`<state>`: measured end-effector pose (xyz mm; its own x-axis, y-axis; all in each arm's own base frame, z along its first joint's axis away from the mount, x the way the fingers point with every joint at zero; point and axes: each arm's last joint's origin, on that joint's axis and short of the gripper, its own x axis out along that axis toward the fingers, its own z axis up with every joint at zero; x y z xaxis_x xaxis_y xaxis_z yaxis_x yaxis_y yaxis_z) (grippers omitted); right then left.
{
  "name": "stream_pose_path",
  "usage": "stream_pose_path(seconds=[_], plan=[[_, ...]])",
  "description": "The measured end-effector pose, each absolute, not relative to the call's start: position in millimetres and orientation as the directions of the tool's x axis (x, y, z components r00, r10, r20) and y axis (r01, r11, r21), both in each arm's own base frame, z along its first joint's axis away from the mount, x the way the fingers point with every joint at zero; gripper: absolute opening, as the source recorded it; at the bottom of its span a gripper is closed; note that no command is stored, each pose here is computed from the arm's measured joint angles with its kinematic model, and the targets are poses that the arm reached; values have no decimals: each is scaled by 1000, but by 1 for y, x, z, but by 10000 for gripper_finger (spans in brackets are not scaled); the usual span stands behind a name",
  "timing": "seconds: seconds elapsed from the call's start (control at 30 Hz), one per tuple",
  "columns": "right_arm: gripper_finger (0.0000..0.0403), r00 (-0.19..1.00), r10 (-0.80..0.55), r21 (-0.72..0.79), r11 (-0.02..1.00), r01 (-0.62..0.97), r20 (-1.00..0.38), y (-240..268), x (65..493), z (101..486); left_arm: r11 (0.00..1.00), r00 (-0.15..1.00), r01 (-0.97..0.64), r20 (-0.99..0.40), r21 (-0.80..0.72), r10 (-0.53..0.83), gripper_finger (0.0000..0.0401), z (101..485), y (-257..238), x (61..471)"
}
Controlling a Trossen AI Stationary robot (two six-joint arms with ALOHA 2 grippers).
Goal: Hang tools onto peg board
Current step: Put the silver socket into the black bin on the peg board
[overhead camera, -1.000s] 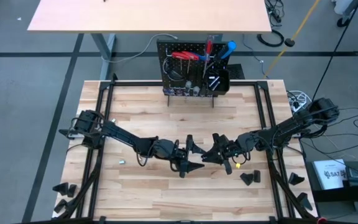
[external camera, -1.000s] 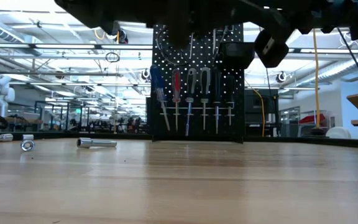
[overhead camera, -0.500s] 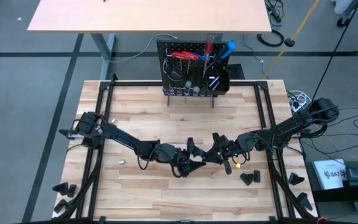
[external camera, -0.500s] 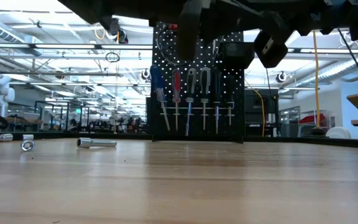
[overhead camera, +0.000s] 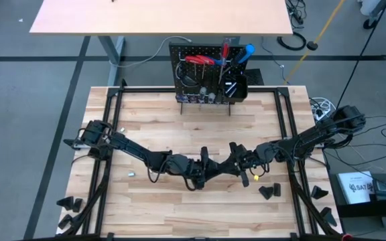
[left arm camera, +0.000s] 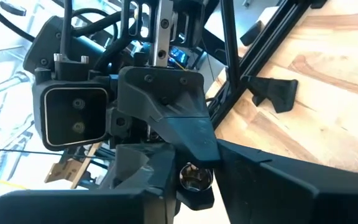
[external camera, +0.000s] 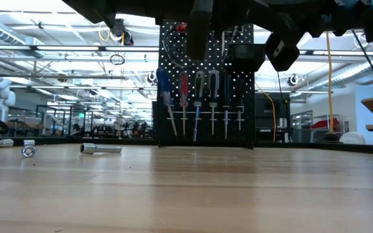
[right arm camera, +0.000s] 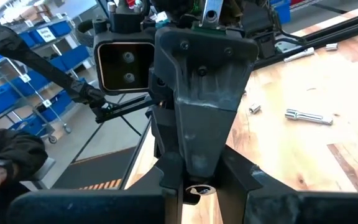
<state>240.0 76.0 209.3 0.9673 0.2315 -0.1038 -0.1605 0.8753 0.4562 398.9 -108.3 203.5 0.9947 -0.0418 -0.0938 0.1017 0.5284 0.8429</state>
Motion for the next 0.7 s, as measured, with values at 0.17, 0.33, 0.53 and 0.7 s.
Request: stream_pose_path(seconds=[0.17,0.33,0.53,0.7], plan=[[67,969,231,452,876,-166,-92,76,240,210,523,995,100,-93,846,-41,76,204,-108,399],[192,975,199,447,884,-137,-95,73,241,210,528,995,100,-92,843,-42,75,204,-109,399],[302,982,183,456,878,-146,-36,70,241,219,505,991,125,-135,854,-17,73,196,-107,399],[341,982,187,429,887,-170,4,68,235,230,506,991,102,-131,857,21,73,199,-107,398]])
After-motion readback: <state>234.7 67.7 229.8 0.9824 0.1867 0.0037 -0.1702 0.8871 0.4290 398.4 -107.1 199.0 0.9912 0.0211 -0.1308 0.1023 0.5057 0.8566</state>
